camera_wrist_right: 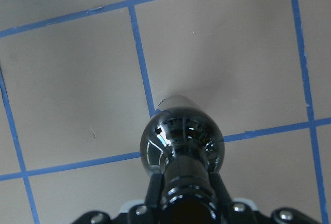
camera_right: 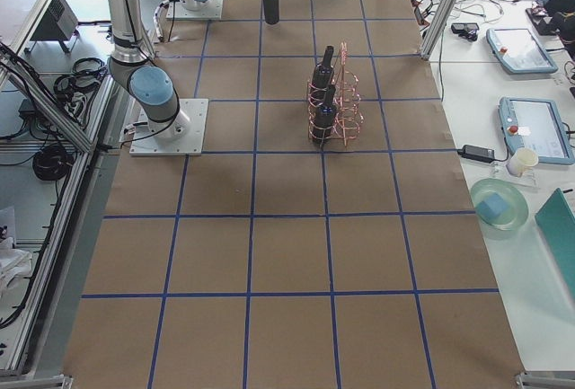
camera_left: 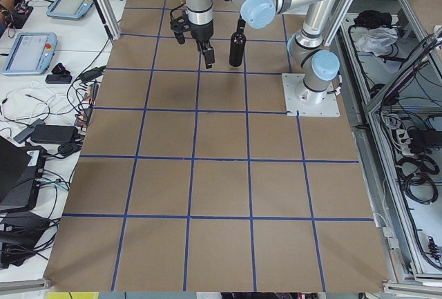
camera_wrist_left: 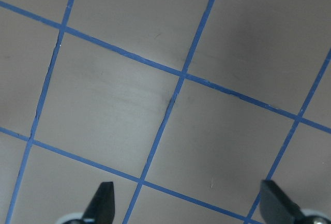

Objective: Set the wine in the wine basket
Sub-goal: 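Lift the bottle with the right gripper and carry it to the rack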

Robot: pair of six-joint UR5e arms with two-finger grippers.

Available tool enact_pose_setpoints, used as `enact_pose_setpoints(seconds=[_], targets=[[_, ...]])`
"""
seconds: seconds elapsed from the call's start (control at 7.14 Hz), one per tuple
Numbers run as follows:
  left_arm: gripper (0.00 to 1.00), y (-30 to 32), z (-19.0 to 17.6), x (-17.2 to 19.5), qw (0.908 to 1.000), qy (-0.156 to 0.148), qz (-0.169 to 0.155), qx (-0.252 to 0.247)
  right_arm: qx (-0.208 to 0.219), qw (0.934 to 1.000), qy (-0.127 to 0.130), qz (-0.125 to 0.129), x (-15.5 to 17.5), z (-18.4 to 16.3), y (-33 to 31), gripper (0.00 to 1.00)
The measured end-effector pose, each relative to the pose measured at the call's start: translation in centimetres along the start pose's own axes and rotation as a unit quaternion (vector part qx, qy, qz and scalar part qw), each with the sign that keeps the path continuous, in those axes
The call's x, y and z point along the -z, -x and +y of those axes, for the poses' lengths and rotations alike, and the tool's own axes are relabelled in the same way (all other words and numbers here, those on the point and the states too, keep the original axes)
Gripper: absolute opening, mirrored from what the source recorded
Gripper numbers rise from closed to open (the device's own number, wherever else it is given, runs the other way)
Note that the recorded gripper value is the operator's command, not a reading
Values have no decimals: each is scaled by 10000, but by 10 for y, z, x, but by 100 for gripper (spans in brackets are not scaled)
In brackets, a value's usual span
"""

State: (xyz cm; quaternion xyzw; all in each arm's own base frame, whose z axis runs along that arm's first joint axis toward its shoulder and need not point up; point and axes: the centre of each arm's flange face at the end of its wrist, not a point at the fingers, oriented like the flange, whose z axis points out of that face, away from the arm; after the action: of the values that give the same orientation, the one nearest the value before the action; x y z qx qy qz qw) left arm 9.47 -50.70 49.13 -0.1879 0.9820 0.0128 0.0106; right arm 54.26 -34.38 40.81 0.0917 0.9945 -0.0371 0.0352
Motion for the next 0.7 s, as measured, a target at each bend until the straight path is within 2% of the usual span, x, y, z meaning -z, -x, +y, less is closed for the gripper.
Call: enact_pose_setpoints(seconds=[0.28,0.7], targets=[[100,-4,1,0,10000,0,-11,-44,163,9996,-118,221,23,-24,-28,0],[100,-55,20,12,9984,-140,-22,-551,531,9973,54,503,98,-90,-136,0]])
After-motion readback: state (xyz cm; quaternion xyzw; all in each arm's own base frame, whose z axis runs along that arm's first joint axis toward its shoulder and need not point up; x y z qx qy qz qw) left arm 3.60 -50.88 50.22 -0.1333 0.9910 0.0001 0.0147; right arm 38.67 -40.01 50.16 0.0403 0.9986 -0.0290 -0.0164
